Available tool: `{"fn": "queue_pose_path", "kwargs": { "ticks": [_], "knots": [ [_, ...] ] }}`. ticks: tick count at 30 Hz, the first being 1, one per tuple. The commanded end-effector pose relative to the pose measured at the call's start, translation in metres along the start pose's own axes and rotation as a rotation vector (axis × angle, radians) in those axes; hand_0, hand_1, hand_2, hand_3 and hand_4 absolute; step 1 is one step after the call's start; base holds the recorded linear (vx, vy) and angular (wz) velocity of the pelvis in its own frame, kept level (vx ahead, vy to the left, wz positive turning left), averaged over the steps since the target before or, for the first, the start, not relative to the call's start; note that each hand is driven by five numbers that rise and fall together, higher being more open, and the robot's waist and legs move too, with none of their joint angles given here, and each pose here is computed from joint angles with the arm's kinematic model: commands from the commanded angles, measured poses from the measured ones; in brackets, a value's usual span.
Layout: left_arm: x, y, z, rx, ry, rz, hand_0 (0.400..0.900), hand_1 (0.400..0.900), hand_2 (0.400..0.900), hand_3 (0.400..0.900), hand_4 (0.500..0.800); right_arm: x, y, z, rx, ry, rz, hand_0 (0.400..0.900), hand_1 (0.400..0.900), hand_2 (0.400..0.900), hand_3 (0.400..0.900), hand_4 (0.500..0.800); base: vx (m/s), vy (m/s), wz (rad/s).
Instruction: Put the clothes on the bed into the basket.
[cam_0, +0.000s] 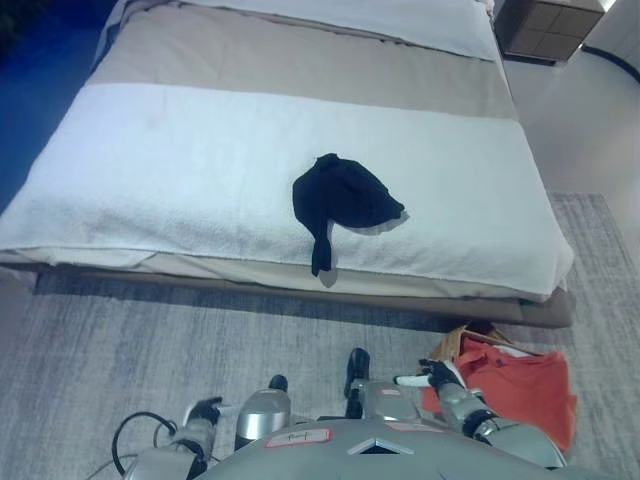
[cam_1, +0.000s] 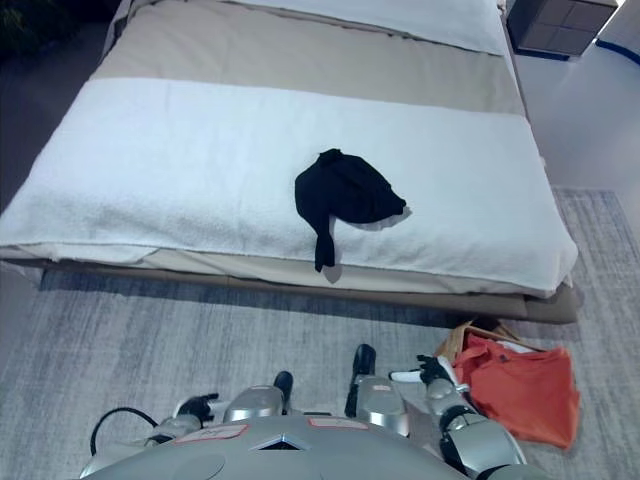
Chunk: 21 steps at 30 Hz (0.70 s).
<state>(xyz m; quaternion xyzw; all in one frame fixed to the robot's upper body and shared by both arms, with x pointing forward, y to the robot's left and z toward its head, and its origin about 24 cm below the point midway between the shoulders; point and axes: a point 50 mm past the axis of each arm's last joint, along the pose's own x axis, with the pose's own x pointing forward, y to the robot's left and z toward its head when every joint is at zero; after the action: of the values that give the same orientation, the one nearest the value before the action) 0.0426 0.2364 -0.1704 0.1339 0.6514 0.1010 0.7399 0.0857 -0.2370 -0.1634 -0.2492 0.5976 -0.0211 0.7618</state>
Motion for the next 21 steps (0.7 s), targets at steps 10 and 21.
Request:
{"fn": "queue_pose_path", "kwargs": {
  "ticks": [10, 21],
  "knots": [
    [0.001, 0.021, 0.034, -0.029, -0.104, 0.095, 0.9, 0.9, 0.9, 0.9, 0.8, -0.003, -0.072, 0.093, -0.175, -0.261, -0.236, 0.9, 0.9, 0.9, 0.9, 0.8, 0.237, -0.339, 0.07],
    [0.001, 0.018, -0.007, -0.059, 0.019, 0.114, 0.9, 0.9, 0.9, 0.9, 0.8, -0.044, -0.106, 0.203, -0.185, -0.605, -0.347, 0.9, 0.9, 0.9, 0.9, 0.8, 0.264, 0.032, -0.52]
  ]
}}
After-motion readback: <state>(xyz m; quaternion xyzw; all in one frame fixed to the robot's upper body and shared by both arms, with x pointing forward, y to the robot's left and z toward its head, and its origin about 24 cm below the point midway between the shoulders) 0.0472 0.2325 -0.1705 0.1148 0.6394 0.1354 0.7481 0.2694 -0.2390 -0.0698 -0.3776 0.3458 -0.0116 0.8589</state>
